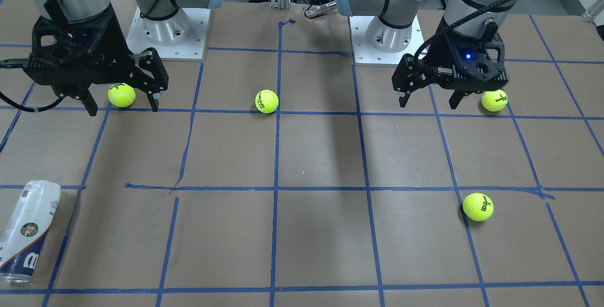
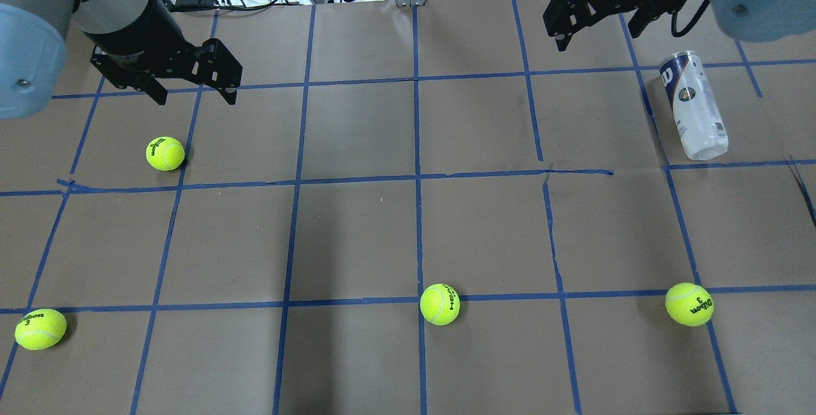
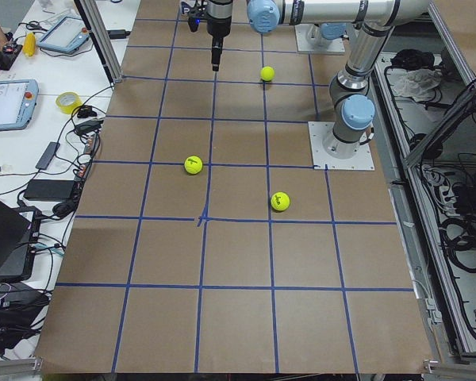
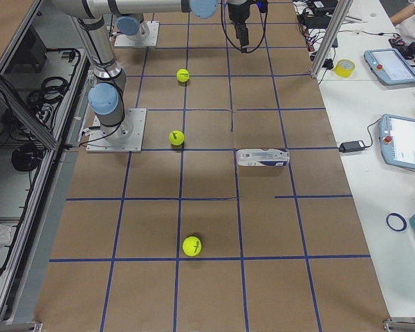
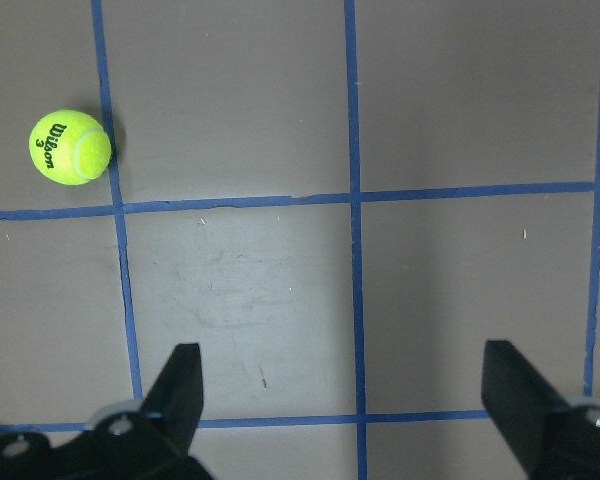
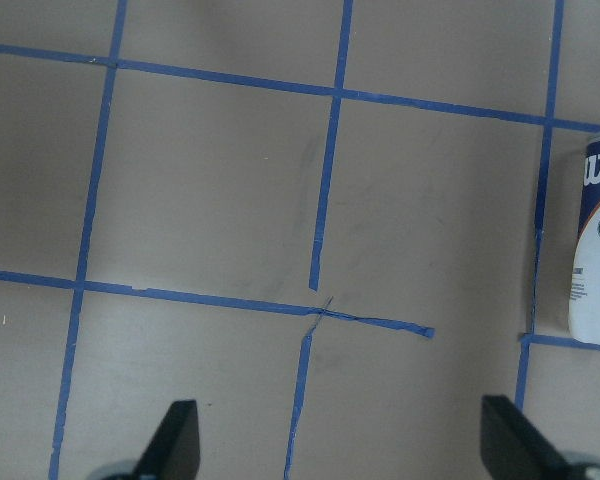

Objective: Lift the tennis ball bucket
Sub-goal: 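Move the right gripper toward the upright clear Wilson tennis ball can, then lower the right gripper and grasp the can's top rim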

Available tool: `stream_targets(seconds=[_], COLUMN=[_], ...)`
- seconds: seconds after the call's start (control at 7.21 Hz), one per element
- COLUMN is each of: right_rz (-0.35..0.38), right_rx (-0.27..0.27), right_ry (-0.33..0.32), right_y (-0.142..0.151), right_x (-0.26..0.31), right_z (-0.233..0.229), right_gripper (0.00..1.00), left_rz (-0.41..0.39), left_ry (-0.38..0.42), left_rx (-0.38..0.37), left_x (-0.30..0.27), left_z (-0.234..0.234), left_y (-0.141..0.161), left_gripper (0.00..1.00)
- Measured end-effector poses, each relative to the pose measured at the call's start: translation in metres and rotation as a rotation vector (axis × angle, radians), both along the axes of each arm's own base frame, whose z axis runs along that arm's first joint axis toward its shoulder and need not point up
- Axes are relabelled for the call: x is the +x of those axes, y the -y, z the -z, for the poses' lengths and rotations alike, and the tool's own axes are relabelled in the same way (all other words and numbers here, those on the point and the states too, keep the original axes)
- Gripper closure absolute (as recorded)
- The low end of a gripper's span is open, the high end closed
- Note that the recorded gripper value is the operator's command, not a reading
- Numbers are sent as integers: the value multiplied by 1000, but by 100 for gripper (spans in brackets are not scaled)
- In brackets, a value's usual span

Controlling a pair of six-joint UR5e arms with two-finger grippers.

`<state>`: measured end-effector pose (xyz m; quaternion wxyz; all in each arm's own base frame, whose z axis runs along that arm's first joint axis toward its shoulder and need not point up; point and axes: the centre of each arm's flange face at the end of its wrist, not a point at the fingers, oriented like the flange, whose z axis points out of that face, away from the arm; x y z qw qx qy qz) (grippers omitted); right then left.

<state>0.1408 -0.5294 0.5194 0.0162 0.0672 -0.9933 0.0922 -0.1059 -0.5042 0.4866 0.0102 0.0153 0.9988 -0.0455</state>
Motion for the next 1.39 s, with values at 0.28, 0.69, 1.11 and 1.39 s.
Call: stream_targets(seconds=[0.28,0.69,1.11,1.39], right_rz=[14,109,228,262], right_rx=[8,9,-9,-8], right_ry=[-1,45,-10,-55], right_y=[1,23,118,183], right_x=[-5,-60,-181,-246], right_z=[0,8,75,159], right_gripper=[0,0,0,0], left_rz=[1,1,0,0], left_ry=[0,0,0,0], left_rx=[5,7,5,5], left_x=[0,-1,0,0], left_z=[4,5,5,5], left_y=[-1,-2,-2,-2], left_gripper=[0,0,0,0])
